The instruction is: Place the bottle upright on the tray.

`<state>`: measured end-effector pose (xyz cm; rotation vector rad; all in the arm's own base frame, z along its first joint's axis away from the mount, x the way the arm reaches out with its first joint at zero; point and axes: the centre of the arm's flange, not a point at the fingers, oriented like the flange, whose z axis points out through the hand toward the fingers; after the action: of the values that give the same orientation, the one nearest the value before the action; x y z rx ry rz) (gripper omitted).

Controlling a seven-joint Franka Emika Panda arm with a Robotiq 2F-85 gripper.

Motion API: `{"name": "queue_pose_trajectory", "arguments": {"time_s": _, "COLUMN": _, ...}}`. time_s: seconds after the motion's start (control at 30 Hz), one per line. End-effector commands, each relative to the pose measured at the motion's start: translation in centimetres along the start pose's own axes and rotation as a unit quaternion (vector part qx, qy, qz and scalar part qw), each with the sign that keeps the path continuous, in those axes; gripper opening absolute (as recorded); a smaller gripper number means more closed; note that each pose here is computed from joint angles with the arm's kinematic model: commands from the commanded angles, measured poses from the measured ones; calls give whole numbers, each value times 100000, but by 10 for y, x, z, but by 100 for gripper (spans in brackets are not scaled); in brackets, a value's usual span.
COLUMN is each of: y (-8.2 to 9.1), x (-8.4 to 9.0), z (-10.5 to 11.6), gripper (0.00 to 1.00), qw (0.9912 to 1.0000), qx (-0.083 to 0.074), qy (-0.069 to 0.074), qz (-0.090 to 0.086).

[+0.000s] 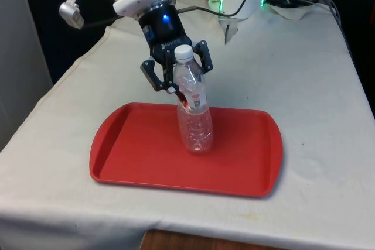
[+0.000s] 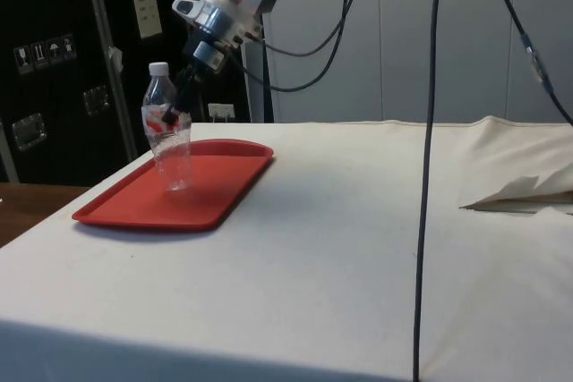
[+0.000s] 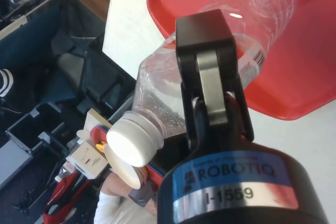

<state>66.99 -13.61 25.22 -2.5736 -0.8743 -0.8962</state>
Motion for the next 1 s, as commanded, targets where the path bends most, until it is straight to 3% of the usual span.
{"name": "queue_pose_trajectory", "arguments": {"time_s": 0.0, "y": 2, "x": 0, "z": 1, "gripper": 33, "qw": 99999, "qx": -116, "qy": 371, "qz": -35}}
{"name": "queue_pose_trajectory", "arguments": {"time_s": 0.2, "y": 2, "x": -2, "z": 2, "gripper": 33, "qw": 99995, "qx": -246, "qy": 947, "qz": -309}}
{"name": "queue_pose_trajectory", "arguments": {"time_s": 0.8, "y": 1, "x": -3, "z": 1, "gripper": 33, "qw": 99998, "qx": 16, "qy": 567, "qz": -391}}
{"name": "queue_pose_trajectory", "arguments": {"time_s": 0.97, "y": 3, "x": -2, "z": 2, "gripper": 33, "qw": 99984, "qx": -1129, "qy": 141, "qz": -1396}}
